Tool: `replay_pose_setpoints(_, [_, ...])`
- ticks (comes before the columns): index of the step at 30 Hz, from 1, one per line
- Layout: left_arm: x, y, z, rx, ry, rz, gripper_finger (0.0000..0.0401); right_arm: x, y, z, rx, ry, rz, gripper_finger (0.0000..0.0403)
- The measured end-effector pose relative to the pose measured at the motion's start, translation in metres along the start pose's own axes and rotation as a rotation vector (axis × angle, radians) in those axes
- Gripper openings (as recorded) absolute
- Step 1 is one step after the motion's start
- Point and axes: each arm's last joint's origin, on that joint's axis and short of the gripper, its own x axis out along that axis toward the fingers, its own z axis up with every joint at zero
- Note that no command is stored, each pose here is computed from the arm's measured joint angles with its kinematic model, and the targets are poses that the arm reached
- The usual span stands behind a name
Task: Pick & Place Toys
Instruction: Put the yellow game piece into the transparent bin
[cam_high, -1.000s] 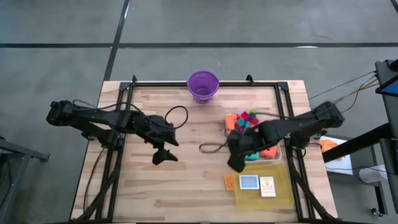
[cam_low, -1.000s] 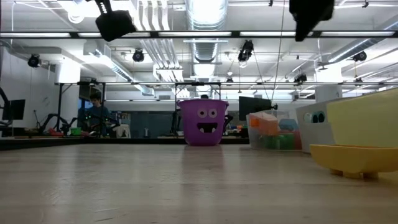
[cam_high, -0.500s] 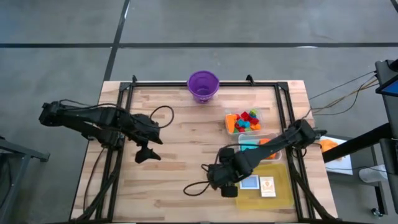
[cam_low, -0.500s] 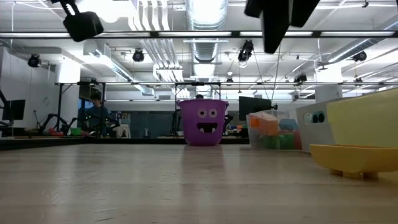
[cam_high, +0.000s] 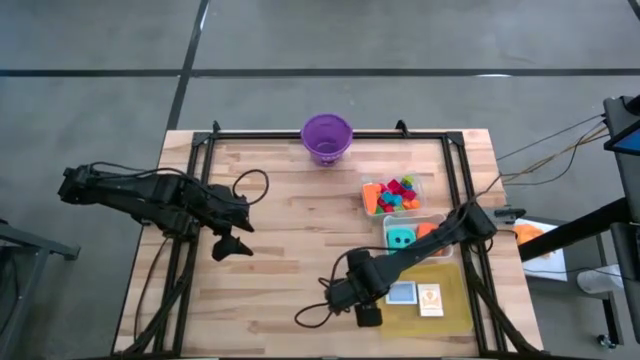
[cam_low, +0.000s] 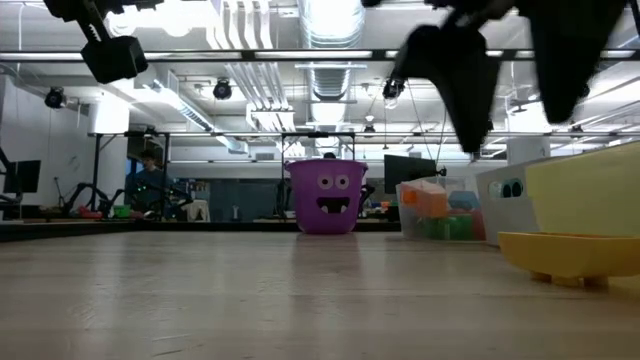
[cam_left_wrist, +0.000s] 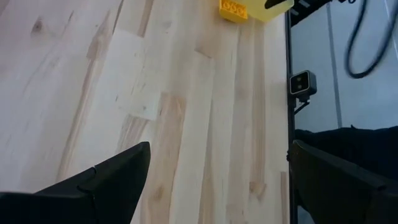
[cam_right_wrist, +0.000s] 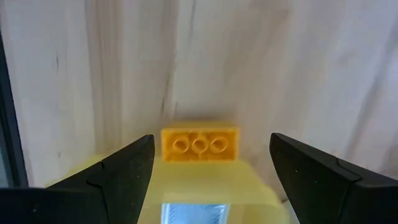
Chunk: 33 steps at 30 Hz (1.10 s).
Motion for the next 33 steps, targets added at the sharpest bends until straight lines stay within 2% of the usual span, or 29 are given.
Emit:
replay_pose_setpoints(6, [0.002, 0.001, -0.001, 0.007, 0.006, 0.003, 0.0371, 0.02, -0.002, -0.009, -0.013, 0.092, 0.016, 0.0315])
replay_pose_setpoints(15, [0.002, 0.001, -0.001, 0.026, 0.006, 0.003, 0.0371, 0.04, -0.006, -0.017, -0.105, 0.118, 0.01, 0.0315])
replay_pose_setpoints(22, [0.002, 0.001, -0.001, 0.026, 0.006, 0.003, 0.0371, 0.047, -0.006, -0.017, -0.102, 0.104, 0.021, 0.0315])
replay_pose_setpoints(27, [0.002, 0.001, -0.001, 0.026, 0.006, 0.003, 0.0371, 0.052, -0.005, -0.018, -0.101, 0.123, 0.098, 0.0315])
replay_pose_setpoints(33, [0.002, 0.001, -0.001, 0.025, 0.005, 0.003, 0.0371, 0.052, -0.005, -0.019, -0.1, 0.125, 0.099, 0.0315])
